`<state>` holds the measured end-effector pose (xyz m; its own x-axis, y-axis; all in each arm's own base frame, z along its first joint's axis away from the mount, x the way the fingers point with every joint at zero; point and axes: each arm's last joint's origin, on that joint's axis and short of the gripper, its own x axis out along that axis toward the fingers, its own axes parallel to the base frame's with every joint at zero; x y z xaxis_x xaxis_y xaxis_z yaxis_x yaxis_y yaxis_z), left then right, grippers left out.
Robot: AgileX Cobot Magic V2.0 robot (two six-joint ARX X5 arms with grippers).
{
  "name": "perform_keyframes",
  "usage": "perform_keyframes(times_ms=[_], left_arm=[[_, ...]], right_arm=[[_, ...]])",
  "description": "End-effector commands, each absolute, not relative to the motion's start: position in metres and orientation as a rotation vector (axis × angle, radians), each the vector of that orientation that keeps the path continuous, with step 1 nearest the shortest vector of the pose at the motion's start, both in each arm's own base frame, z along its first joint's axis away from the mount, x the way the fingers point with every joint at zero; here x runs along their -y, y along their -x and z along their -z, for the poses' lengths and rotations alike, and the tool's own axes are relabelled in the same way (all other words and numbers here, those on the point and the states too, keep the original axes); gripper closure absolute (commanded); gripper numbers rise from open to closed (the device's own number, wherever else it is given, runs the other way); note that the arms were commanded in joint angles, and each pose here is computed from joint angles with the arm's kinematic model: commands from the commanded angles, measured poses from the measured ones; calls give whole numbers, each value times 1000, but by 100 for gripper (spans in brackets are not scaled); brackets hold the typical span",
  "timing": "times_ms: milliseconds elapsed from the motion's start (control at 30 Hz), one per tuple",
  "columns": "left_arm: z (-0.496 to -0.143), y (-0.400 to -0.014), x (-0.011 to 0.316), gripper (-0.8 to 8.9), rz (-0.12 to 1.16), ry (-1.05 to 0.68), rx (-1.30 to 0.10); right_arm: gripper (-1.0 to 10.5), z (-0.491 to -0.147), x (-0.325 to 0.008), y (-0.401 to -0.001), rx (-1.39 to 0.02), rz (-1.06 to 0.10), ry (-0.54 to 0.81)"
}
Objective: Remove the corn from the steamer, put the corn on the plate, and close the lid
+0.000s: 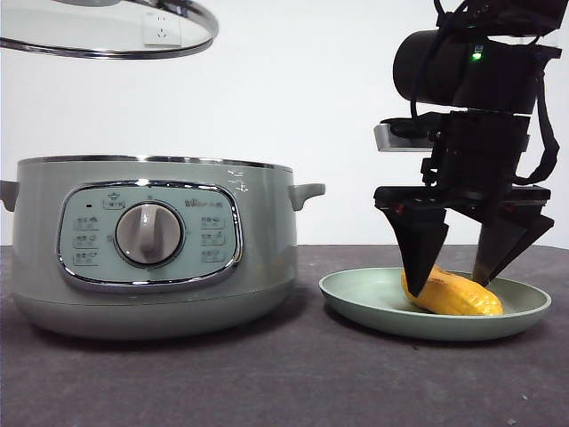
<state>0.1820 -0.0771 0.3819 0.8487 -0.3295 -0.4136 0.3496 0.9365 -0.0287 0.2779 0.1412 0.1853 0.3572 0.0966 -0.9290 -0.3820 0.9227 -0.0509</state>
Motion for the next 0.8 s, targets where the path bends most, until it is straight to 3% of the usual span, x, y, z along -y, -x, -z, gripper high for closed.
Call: perform_keyframes(times_ms=[33, 500, 800], left_arm=[[-395, -180, 77, 822, 376, -21, -344], [-369, -218, 101, 822, 412, -39, -449], [-337, -249, 124, 822, 442, -66, -555]], right_arm=[[536, -195, -139, -273, -1141, -308, 251], [537, -276, -115, -229, -915, -314, 155], [537, -298, -104, -209, -850, -316, 137]])
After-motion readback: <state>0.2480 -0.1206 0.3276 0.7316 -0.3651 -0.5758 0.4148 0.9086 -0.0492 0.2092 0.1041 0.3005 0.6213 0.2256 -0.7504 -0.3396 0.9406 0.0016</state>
